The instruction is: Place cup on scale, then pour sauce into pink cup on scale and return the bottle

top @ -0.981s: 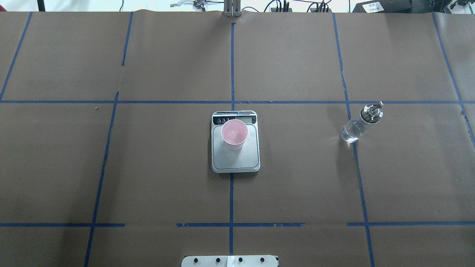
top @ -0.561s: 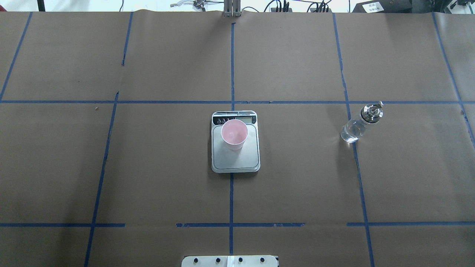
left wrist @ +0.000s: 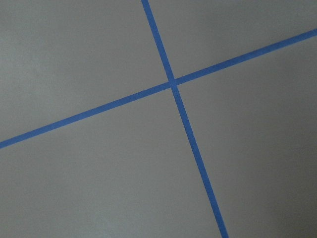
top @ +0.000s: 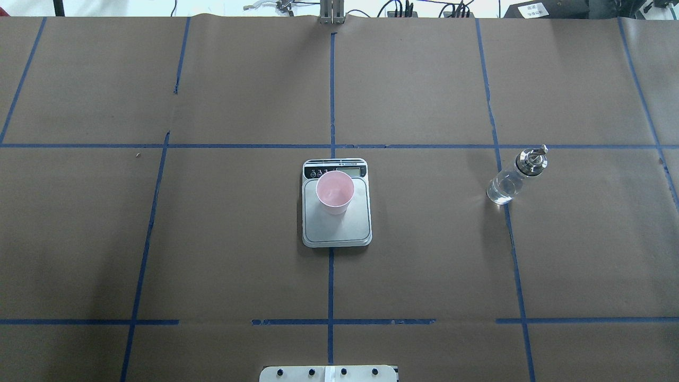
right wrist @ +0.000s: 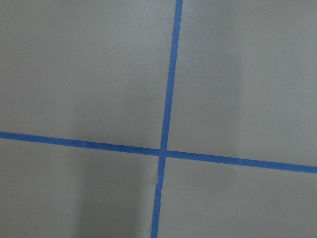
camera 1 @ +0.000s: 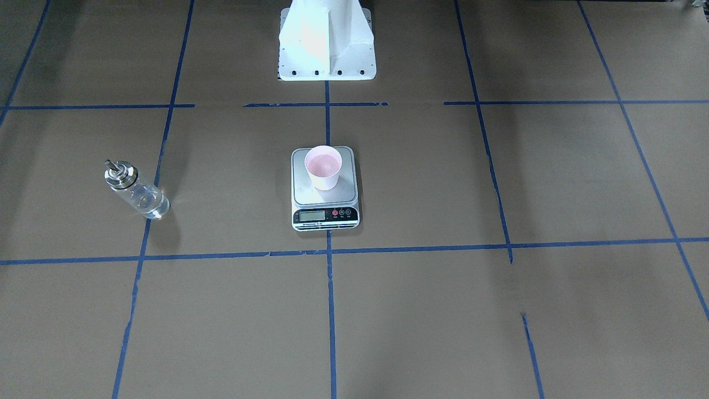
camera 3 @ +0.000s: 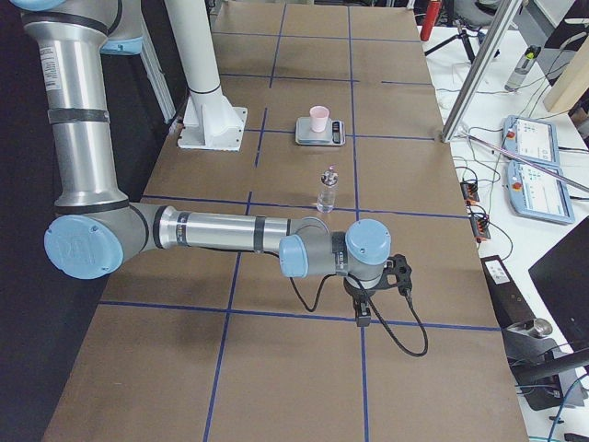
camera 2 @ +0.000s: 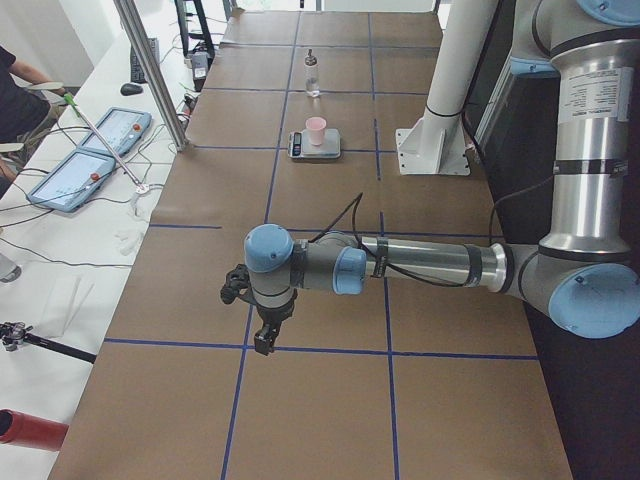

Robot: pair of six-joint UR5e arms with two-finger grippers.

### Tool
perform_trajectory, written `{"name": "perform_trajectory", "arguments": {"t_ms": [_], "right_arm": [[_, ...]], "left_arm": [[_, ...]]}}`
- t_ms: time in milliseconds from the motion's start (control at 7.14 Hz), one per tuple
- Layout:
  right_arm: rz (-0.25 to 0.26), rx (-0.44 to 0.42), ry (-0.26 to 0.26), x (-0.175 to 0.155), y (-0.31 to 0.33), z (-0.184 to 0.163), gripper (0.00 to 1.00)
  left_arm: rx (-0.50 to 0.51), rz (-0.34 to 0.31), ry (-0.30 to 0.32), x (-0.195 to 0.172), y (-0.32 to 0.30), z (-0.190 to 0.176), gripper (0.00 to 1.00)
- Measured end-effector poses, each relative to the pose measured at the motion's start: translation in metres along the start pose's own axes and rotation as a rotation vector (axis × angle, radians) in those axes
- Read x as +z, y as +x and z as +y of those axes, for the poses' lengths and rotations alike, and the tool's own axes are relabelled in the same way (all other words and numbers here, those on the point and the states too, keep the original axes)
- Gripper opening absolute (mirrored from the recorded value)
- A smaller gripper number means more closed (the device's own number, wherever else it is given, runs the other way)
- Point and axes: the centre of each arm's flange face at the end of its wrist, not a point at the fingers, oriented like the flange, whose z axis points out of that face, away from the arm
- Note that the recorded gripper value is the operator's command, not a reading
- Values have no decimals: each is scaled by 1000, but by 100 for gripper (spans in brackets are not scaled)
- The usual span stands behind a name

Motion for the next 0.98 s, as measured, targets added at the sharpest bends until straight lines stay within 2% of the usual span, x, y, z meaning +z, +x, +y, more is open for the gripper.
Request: {"name": "perform_trajectory", "arguments": {"t_ms": [561, 981], "right_arm": [[-5, 27, -44, -17, -28, 1, 100], [-15, 35, -53, -16, -29, 4, 100]], "left_arm": [[-57, 18, -1, -12, 0, -15, 100], [-252, 32, 16, -19, 1, -17, 100]]}}
